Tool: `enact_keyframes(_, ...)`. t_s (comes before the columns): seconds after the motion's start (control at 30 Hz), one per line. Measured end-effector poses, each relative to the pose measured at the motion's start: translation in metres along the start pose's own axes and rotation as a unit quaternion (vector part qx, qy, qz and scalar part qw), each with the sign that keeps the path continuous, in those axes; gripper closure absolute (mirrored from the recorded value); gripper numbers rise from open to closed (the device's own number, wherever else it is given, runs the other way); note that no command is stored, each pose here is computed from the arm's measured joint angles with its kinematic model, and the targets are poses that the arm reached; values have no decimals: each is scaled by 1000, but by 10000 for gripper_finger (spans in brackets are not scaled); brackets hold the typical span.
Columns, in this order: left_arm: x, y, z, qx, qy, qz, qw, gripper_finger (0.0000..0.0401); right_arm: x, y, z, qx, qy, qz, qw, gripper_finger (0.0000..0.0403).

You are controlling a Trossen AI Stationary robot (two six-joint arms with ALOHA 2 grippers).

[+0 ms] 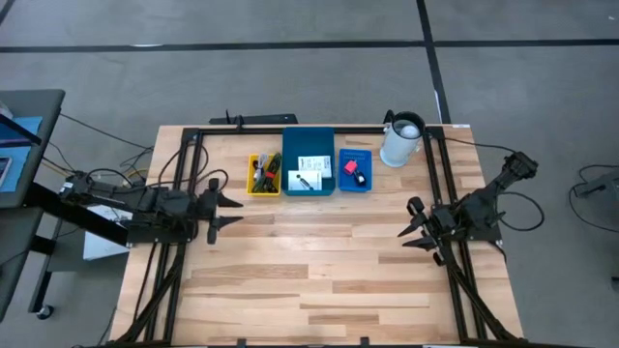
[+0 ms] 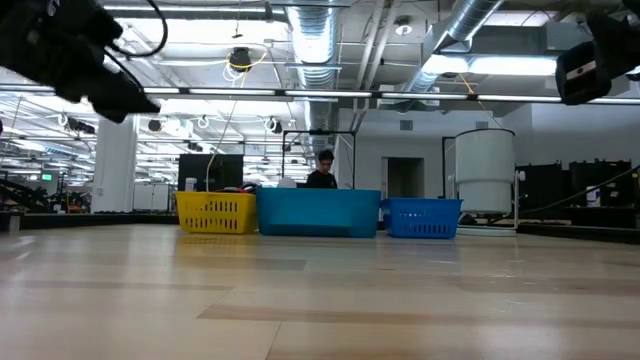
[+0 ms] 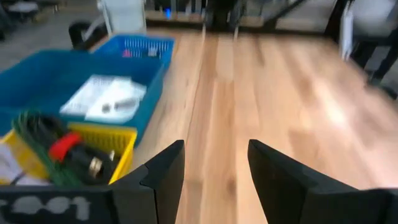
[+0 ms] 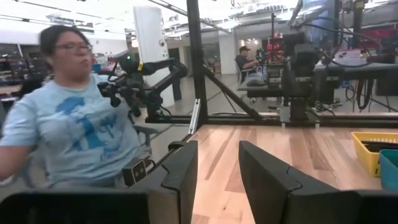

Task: Pick and place items into bin
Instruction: Return to Home Position

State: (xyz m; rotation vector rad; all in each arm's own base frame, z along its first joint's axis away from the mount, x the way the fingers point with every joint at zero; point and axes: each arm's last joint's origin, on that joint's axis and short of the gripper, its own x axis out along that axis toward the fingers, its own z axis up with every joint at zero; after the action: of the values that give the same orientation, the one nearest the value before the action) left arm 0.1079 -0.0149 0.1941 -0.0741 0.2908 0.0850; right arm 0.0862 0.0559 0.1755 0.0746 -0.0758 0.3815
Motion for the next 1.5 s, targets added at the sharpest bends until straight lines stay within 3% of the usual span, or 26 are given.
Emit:
enact_keyframes(0.23,-2,4,-22,44,110,14,993,235,0,0,0,-1,2,0,1000,290)
enact_keyframes(0.4,-5,5,-29,17,150,24,988,235,0,0,-1,0,2,0,1000,290)
enact_keyframes(0.97,-30,11,-27,-17,67,-2,998,235,0,0,-1,-1,5,0,1000,290)
enact_keyframes(1.5,-31,11,-27,-17,66,-3,998,235,0,0,-1,-1,5,0,1000,290)
